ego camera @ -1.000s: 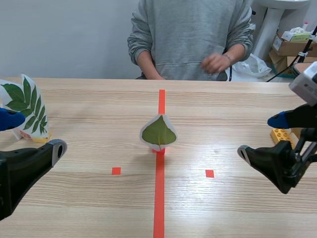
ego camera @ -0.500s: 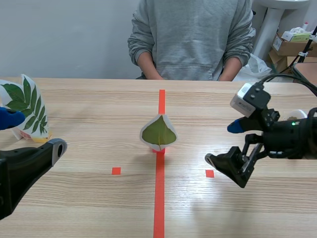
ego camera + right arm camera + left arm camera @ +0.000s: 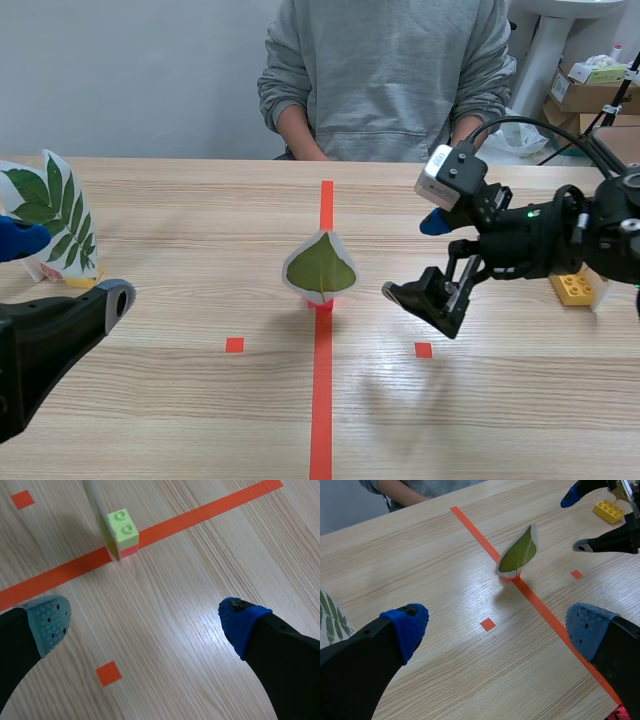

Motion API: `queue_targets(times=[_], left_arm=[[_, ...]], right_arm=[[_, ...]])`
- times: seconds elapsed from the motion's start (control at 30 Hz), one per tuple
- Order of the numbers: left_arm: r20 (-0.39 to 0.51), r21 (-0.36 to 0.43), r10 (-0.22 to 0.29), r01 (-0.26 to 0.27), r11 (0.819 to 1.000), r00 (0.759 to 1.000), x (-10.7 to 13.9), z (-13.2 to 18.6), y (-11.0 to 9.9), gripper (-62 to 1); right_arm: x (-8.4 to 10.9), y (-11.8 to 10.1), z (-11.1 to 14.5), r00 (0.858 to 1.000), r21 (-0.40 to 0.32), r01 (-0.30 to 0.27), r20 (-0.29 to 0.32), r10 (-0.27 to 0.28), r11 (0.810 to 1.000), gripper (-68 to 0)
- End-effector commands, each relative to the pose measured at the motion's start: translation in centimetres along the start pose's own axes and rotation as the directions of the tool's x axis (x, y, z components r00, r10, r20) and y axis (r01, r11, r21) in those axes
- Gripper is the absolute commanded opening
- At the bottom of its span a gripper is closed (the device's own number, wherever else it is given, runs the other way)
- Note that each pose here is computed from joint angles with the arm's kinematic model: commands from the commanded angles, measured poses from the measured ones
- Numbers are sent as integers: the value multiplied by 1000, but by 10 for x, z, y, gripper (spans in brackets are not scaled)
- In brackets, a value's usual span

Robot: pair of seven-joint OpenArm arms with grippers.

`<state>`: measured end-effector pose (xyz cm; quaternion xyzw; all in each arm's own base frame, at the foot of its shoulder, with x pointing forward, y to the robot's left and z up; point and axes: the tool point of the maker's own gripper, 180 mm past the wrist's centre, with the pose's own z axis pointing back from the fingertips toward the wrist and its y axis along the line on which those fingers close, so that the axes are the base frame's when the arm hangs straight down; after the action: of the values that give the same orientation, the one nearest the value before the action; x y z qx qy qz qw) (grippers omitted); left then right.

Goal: Do the leaf sorting experiment

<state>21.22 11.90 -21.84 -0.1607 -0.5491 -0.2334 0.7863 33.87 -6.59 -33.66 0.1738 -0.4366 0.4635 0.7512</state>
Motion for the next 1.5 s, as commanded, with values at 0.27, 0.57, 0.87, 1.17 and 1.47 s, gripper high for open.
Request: queue_targets(times=[0.27,0.57,0.87,1.17,1.47], left_arm=[[35,-5,2,-2,1000,999,7,0,-1,-22],[36,-4,2,-2,1000,999,8,0,-1,-22],[36,-4,2,-2,1000,999,8,0,-1,-22],[36,-4,2,-2,1000,999,8,0,-1,-22],[36,-4,2,-2,1000,999,8,0,-1,-22]], right_arm=[[30,9,-43,999,34,-13,46,11,999,-71],[38,26,-73,999,40,15,45,-17,999,-72],[38,39,-85,999,45,-4,32,2,999,-185],[44,38,-85,998,37,-4,65,2,999,-303],[45,34,-85,997,15,-14,72,13,1000,-530]])
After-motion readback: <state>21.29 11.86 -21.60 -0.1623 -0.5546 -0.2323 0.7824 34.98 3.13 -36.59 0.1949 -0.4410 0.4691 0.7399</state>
